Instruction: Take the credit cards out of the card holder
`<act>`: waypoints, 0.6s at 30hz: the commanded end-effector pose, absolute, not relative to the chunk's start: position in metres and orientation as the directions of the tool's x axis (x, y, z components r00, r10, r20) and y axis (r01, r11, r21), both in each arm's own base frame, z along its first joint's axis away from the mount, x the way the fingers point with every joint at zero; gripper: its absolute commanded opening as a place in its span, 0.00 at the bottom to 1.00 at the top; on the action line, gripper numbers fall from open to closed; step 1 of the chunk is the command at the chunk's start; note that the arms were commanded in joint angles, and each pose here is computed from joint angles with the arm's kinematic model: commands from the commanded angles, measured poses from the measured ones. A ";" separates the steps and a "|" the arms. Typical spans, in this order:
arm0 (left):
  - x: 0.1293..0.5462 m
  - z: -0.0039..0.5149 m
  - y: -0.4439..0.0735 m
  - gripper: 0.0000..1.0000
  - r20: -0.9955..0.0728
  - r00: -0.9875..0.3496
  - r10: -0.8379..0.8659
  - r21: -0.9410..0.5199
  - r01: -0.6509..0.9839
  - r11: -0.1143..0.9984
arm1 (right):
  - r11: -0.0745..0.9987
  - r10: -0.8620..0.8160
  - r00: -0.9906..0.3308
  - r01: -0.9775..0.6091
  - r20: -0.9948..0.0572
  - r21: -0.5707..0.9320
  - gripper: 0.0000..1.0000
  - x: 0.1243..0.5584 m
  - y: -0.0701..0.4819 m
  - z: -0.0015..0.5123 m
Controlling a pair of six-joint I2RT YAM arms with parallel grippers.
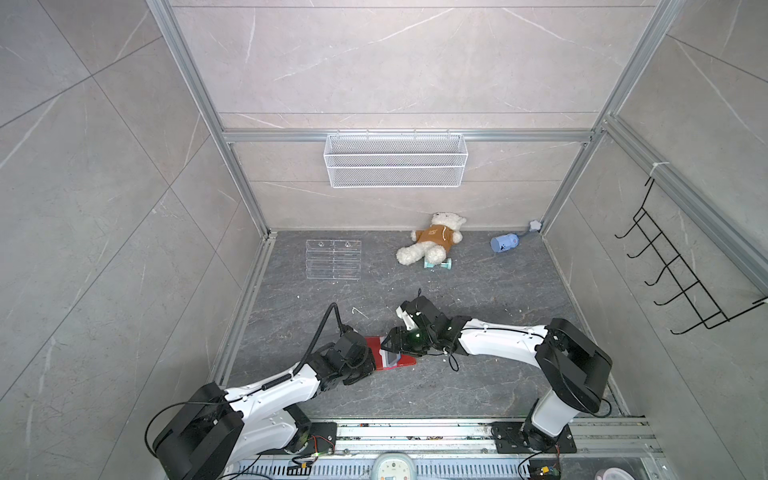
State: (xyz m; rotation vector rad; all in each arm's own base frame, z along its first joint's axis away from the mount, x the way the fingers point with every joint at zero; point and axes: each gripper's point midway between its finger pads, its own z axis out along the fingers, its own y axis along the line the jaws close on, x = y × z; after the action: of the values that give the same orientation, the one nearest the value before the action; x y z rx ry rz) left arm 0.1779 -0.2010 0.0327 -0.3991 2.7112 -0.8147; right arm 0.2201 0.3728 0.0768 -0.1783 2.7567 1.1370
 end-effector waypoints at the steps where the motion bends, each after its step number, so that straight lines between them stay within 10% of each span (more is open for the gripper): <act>1: 0.185 0.058 -0.205 0.00 -0.212 -0.909 -0.359 -0.597 -0.171 0.784 | 0.692 -0.074 -0.977 -0.197 -0.202 0.695 0.60 0.220 0.382 0.085; 18: 0.187 0.134 -0.160 0.29 -0.367 -0.804 -0.469 -0.599 -0.181 0.780 | 0.700 -0.105 -0.980 -0.194 -0.170 0.687 0.60 0.221 0.410 0.071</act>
State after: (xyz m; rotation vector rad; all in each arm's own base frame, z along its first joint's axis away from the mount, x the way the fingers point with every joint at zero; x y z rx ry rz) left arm 0.1896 -0.1728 0.1296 -0.4518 2.4632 -0.8251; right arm 0.2230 0.4044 0.0773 -0.2346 2.7585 1.1602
